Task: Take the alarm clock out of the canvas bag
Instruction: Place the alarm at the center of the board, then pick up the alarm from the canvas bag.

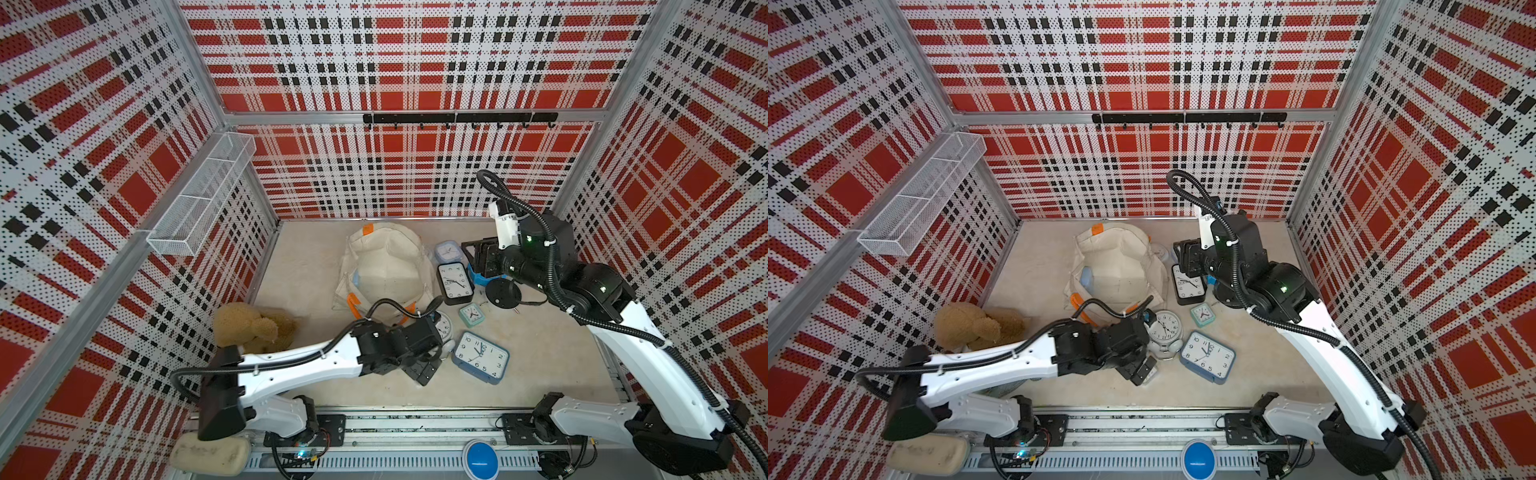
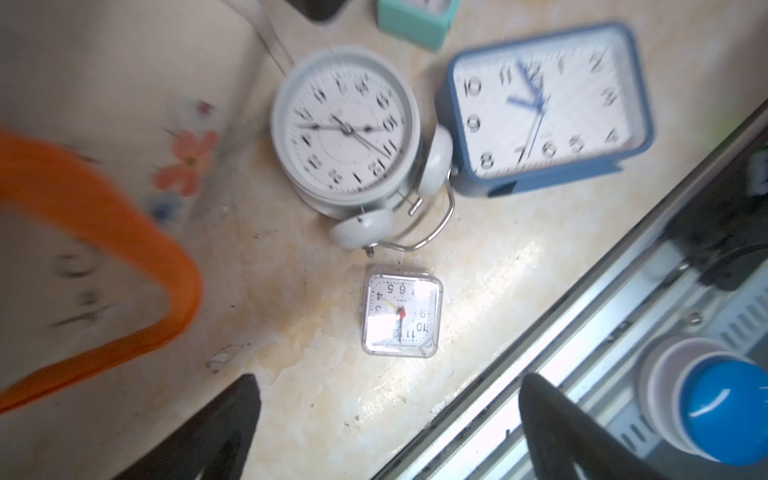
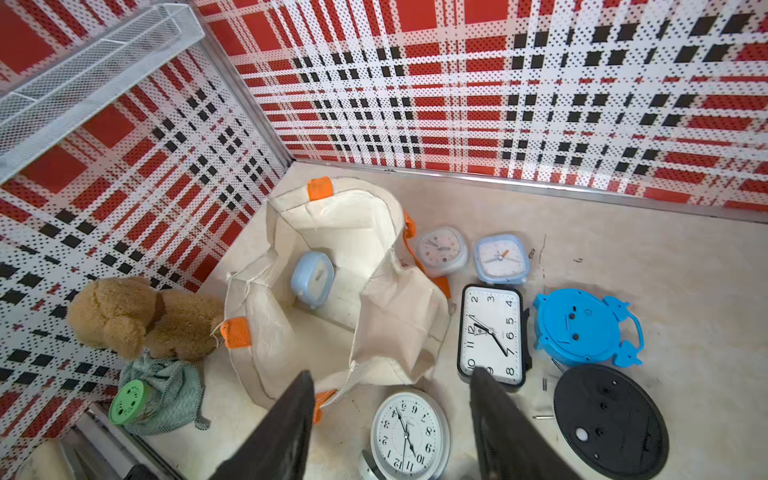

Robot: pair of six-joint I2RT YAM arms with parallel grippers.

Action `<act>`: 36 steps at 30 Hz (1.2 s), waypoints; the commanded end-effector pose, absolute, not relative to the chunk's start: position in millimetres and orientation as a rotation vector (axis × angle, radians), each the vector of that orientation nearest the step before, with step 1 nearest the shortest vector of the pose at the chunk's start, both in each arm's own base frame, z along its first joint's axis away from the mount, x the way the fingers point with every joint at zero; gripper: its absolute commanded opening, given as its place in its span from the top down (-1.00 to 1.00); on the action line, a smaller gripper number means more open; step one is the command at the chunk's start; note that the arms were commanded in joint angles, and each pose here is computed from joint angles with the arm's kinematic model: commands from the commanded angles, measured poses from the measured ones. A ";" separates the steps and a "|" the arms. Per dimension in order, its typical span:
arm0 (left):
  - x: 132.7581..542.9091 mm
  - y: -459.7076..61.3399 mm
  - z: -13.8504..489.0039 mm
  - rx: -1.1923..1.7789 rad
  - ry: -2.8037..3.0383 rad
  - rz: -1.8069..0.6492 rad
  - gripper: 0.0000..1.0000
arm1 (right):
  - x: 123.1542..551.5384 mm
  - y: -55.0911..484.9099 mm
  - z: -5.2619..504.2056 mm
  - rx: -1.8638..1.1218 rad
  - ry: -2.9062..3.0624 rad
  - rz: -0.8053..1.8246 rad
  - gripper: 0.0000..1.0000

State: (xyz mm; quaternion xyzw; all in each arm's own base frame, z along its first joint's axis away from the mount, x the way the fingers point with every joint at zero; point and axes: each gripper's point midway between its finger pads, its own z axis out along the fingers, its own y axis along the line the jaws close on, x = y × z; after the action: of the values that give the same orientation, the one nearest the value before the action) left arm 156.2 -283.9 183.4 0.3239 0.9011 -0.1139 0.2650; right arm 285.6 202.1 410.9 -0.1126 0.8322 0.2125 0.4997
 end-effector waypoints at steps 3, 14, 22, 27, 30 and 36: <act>196.8 -181.7 286.1 0.374 2.383 -0.217 -0.99 | 282.6 257.3 437.6 -0.421 1.935 0.646 -0.13; 299.5 -85.7 274.1 -0.185 2.392 -0.152 -0.99 | 327.1 381.5 397.3 -0.429 2.077 0.871 -0.08; 341.7 -115.4 240.5 -0.064 2.460 -0.181 -0.99 | 367.7 427.5 325.4 -0.211 2.232 0.945 -0.03; 336.6 -77.3 195.3 -0.173 2.566 0.064 -0.65 | 386.7 441.1 283.5 -0.048 2.318 0.955 0.02; 323.5 -59.5 186.5 -0.275 2.571 0.088 0.04 | 390.0 450.3 262.3 0.034 2.344 1.011 0.06; 288.4 -52.4 176.2 -0.415 2.525 -0.027 0.32 | 383.9 457.5 211.2 0.127 2.416 1.006 0.12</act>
State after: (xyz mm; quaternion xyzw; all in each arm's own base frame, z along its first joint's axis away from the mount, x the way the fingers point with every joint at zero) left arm 301.7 -61.2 171.3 -0.1126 0.9565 0.0022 0.2692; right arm 383.3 444.2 227.3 0.0170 0.8969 0.3519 0.2674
